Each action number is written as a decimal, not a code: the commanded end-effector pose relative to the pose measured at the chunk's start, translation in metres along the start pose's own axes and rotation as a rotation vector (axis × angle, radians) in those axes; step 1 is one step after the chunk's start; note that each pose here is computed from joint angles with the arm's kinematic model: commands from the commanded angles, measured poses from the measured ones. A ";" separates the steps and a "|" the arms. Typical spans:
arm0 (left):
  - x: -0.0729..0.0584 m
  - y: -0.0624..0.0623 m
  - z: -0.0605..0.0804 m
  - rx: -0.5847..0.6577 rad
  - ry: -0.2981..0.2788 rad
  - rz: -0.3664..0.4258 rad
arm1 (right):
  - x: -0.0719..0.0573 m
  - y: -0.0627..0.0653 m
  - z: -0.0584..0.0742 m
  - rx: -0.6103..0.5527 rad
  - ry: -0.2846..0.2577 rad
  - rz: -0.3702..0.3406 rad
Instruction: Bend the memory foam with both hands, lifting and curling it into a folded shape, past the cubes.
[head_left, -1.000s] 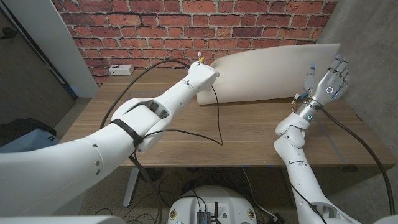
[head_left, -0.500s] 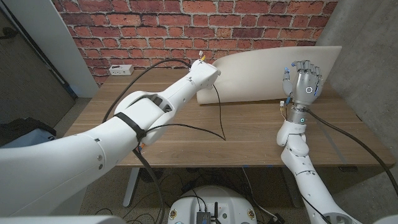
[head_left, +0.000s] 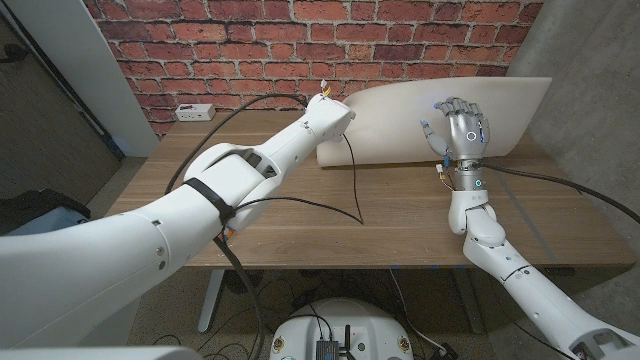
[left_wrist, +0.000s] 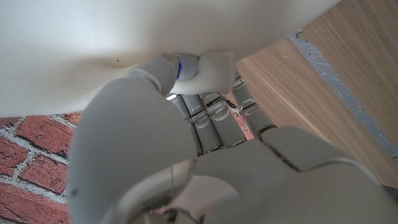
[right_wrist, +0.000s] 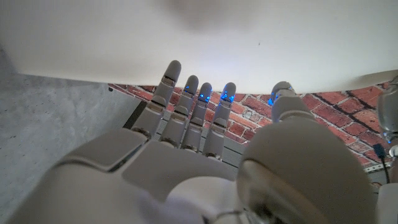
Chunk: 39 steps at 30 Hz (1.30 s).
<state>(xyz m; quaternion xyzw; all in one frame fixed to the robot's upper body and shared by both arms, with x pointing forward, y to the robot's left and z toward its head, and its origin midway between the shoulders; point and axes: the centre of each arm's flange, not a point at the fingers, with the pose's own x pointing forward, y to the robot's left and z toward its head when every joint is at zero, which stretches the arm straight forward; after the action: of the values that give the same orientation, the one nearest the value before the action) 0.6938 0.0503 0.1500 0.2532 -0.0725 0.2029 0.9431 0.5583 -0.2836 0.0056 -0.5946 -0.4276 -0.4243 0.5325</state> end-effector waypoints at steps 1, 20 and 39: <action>0.001 0.002 0.002 -0.020 -0.007 0.001 | 0.007 0.028 0.010 -0.039 -0.098 0.309; -0.002 0.010 -0.002 -0.010 -0.050 -0.018 | 0.031 0.052 0.027 -0.014 -0.083 0.406; -0.030 0.018 -0.004 -0.010 -0.240 0.048 | 0.046 0.075 0.047 -0.064 -0.044 0.492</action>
<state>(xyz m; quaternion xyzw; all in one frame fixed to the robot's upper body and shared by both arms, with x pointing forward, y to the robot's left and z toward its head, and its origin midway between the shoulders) 0.6764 0.0565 0.1506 0.2708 -0.1425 0.1930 0.9323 0.6302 -0.2494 0.0220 -0.6983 -0.2948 -0.2853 0.5866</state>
